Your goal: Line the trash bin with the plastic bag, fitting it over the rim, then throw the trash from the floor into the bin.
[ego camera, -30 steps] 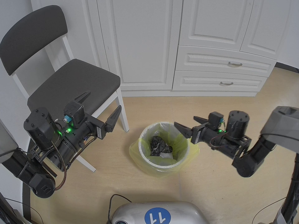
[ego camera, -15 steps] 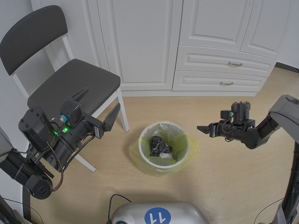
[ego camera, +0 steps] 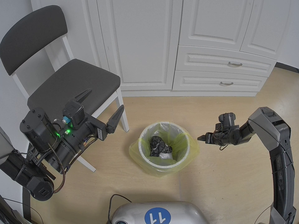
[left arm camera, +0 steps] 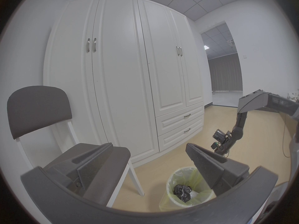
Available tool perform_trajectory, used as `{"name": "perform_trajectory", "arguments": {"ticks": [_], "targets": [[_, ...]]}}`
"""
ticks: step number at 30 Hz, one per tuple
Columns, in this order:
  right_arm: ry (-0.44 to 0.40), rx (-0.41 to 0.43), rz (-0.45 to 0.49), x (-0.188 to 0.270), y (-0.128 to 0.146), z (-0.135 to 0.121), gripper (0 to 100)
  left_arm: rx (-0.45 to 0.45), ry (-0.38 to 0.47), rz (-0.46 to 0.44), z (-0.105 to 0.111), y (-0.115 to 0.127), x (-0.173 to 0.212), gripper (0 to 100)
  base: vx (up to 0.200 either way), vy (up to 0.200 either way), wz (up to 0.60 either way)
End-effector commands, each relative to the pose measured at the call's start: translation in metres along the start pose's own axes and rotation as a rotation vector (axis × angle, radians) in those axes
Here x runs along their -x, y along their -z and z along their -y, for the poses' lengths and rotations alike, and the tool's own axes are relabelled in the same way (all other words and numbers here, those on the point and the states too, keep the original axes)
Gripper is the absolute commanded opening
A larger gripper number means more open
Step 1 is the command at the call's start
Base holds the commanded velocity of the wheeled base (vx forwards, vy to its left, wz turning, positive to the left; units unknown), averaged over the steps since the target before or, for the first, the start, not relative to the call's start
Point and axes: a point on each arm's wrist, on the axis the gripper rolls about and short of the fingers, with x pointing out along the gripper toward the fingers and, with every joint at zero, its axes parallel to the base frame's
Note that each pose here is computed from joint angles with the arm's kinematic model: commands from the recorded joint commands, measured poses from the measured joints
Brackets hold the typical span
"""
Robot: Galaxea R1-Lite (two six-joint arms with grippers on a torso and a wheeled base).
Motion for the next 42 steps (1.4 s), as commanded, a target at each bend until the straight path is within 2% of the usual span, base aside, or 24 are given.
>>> {"name": "perform_trajectory", "arguments": {"ticks": [1,4,9,10,11,14,16,28,32,33,35,39,42], "targets": [[0.017,-0.014,-0.052,-0.041,0.014,0.004,100,0.009,0.016,-0.015,0.005,0.005,-0.004,100,0.000,0.000,0.00],[0.024,0.009,-0.049,-0.052,0.014,-0.007,100,0.012,0.028,-0.020,0.009,0.007,-0.006,100,0.000,0.000,0.00],[0.026,0.045,-0.103,-0.072,0.018,-0.022,100,0.010,0.032,-0.031,0.011,0.011,-0.009,100,0.000,0.000,0.00],[0.063,0.065,-0.182,-0.085,0.040,-0.018,100,0.011,0.033,-0.033,0.012,0.013,-0.010,100,0.000,0.000,0.00],[0.069,0.081,-0.200,-0.088,0.045,-0.017,100,0.011,0.034,-0.036,0.012,0.014,-0.010,100,0.000,0.000,0.00],[0.055,0.127,-0.202,-0.091,0.050,-0.023,100,0.011,0.034,-0.038,0.012,0.015,-0.011,100,0.000,0.000,0.00],[0.052,0.130,-0.200,-0.091,0.051,-0.024,100,0.011,0.036,-0.044,0.013,0.016,-0.011,100,0.000,0.000,0.00],[0.028,0.129,-0.117,-0.105,0.061,-0.034,100,0.009,0.041,-0.053,0.015,0.020,-0.013,100,0.000,0.000,0.00],[0.081,0.065,-0.069,-0.097,0.046,-0.036,100,0.008,0.041,-0.058,0.015,0.021,-0.013,100,0.000,0.000,0.00],[0.114,0.052,-0.036,-0.087,0.034,-0.034,100,0.010,0.039,-0.057,0.014,0.021,-0.012,100,0.000,0.000,0.00],[0.123,0.033,-0.032,-0.072,0.028,-0.031,100,0.010,0.041,-0.055,0.015,0.019,-0.011,100,0.000,0.000,0.00],[0.068,0.009,0.062,-0.036,0.019,-0.017,100,0.013,0.058,-0.053,0.018,0.016,-0.005,100,0.000,0.000,0.00],[0.037,-0.014,0.126,-0.017,0.028,-0.009,100,0.032,0.058,-0.064,0.016,0.015,0.005,100,0.000,0.000,0.00]]}}
